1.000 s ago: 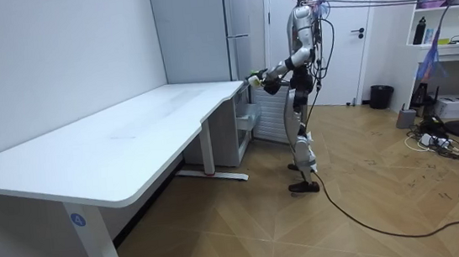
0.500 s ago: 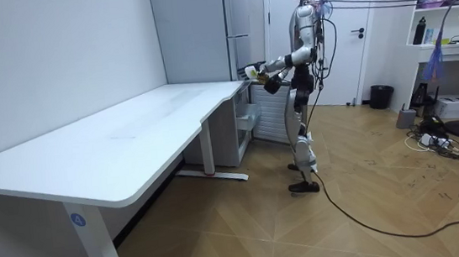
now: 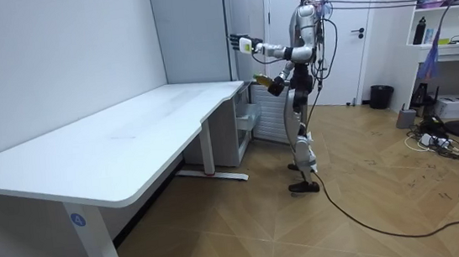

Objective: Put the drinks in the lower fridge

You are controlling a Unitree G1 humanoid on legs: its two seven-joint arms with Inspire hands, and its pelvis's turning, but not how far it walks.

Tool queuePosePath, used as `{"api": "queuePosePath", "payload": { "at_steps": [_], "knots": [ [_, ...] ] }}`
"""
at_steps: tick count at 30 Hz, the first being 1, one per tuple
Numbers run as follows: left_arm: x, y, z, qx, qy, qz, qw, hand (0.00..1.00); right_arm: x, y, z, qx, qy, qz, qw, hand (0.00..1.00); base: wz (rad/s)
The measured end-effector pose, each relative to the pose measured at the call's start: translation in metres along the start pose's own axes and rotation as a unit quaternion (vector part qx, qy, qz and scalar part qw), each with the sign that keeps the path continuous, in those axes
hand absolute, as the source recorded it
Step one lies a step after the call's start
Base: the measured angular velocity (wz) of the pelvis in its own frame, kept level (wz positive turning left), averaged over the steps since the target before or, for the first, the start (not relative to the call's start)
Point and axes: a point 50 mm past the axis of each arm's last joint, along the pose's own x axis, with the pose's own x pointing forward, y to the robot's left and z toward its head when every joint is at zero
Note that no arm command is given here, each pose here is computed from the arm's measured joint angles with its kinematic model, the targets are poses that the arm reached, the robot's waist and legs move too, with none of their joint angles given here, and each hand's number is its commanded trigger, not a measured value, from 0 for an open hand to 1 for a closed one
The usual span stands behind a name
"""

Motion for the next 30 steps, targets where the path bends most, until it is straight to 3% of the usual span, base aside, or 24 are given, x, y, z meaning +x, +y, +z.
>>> {"api": "queuePosePath", "payload": {
  "at_steps": [7,13,17,22,24,30],
  "knots": [
    [-0.005,0.02,0.03,0.04,-0.066,0.062,0.995,0.0,-0.013,-0.011,0.002,0.012,-0.023,-0.034,0.999,1.0,0.03],
    [-0.022,0.051,0.055,0.092,-0.114,0.173,0.974,0.0,-0.026,-0.015,-0.013,0.043,-0.032,-0.06,0.997,1.0,0.01],
    [-0.043,0.074,0.077,0.143,-0.156,0.297,0.931,0.0,-0.036,-0.019,-0.022,0.044,-0.026,-0.087,0.995,1.0,0.08],
    [-0.072,0.093,0.089,0.155,-0.191,0.431,0.868,0.0,-0.043,-0.02,-0.028,0.056,-0.029,-0.113,0.992,1.0,0.04],
    [-0.09,0.102,0.08,0.144,-0.176,0.499,0.836,0.0,-0.044,-0.018,-0.029,0.057,-0.032,-0.122,0.99,1.0,0.0],
    [-0.123,0.125,0.04,0.125,-0.091,0.628,0.763,0.0,-0.043,-0.017,-0.029,0.062,-0.038,-0.134,0.988,1.0,0.04]
  ]
}}
